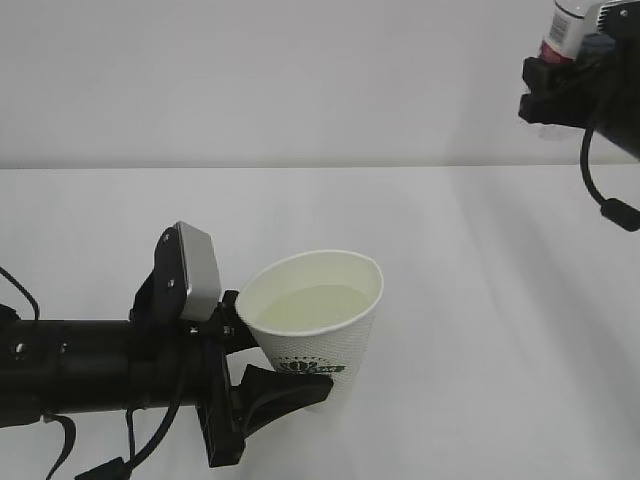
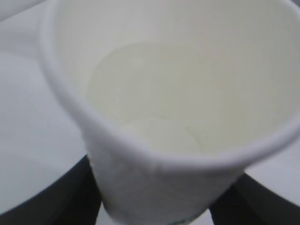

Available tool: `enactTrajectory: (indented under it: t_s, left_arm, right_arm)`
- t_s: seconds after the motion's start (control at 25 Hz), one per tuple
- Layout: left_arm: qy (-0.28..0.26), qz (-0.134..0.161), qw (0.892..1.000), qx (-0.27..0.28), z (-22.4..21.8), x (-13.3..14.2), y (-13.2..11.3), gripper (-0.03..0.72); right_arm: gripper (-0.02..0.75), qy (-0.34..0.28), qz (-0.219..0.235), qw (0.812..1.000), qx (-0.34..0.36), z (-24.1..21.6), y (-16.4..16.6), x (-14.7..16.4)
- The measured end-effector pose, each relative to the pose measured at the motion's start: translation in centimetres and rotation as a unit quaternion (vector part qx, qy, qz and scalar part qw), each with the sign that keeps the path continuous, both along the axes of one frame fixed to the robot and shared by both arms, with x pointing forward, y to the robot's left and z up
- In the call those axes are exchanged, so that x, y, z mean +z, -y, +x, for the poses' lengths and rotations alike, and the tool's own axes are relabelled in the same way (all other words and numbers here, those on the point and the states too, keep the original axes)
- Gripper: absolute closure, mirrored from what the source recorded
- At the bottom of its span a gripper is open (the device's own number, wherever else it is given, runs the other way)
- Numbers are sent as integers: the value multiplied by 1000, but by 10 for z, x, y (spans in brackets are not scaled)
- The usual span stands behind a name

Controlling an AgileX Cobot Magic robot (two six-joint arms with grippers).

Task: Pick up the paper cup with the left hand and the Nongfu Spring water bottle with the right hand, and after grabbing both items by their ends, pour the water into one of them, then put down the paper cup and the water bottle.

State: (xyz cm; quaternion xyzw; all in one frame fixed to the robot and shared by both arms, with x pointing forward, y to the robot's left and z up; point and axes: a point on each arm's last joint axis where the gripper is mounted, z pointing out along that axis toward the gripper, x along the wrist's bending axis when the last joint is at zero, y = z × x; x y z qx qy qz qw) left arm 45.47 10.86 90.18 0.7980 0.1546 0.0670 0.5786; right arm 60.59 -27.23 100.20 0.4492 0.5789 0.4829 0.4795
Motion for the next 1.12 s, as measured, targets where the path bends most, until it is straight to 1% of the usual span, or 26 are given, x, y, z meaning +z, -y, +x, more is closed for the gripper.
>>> enactTrajectory:
  t_s: [0.28,0.52,1.12]
  left_arm:
    - [0,0,1000,0,0,0,0,218]
    - [0,0,1000,0,0,0,0,218]
    - [0,1,1000,0,0,0,0,218]
  right_arm:
    - [301,0,1,999,-32,1,23,0]
    - [301,-6,1,999,-36,1,25,-1]
    - [301,-52,-4,998,-40,1,26,-12]
